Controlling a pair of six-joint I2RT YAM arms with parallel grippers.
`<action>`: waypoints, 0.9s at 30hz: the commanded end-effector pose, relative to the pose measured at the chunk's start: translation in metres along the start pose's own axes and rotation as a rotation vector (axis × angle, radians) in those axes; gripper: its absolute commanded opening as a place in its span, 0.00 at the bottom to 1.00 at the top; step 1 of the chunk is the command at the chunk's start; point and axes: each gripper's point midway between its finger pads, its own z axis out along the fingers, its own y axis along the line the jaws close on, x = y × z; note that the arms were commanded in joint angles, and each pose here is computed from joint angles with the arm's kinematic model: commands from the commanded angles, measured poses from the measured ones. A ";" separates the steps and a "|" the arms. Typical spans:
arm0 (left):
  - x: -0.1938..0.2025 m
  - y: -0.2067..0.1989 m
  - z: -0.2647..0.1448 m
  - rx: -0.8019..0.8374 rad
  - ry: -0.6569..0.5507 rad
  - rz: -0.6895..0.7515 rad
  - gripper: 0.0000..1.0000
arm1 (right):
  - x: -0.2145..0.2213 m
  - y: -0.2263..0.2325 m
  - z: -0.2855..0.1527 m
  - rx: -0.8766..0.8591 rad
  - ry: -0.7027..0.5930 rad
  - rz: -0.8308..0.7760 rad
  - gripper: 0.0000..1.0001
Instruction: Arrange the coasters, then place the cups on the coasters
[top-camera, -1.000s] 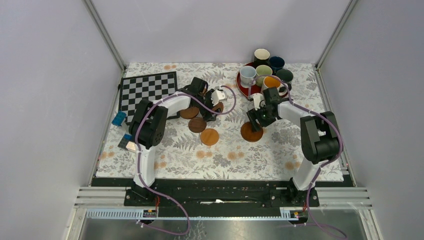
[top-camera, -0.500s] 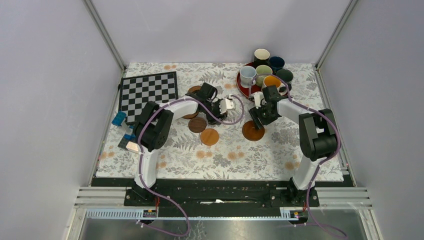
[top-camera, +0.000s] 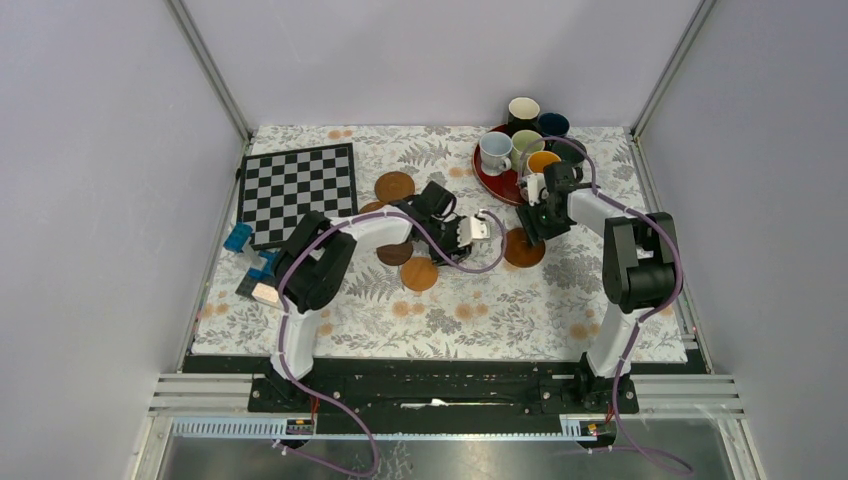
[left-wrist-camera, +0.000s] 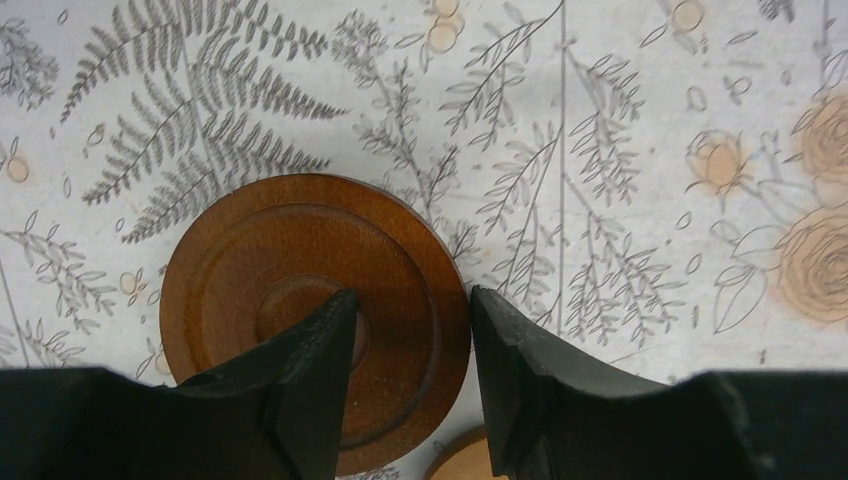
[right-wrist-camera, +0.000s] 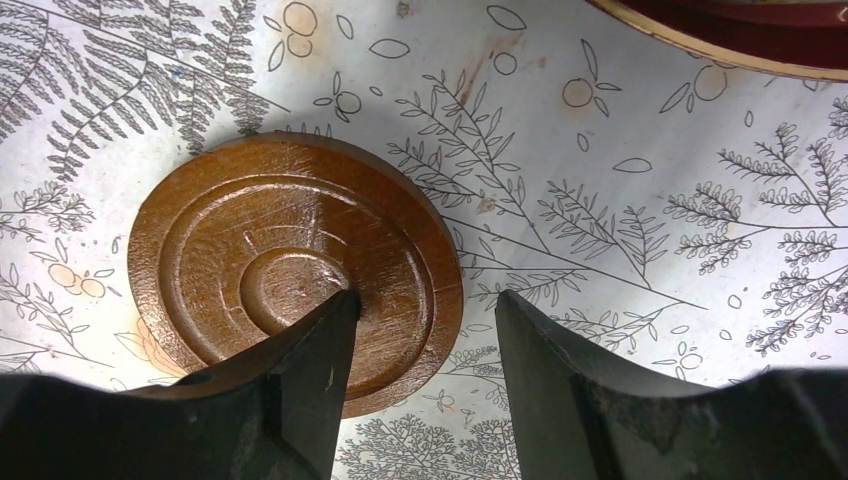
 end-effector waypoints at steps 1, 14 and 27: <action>-0.021 -0.019 0.008 0.031 -0.025 -0.004 0.47 | -0.009 -0.011 -0.002 0.014 -0.019 -0.005 0.60; -0.053 -0.011 0.049 0.046 -0.039 0.045 0.47 | 0.015 -0.021 -0.015 -0.027 -0.019 0.028 0.57; -0.083 -0.022 0.034 0.052 -0.095 0.034 0.61 | -0.002 -0.020 -0.032 -0.046 -0.091 0.040 0.62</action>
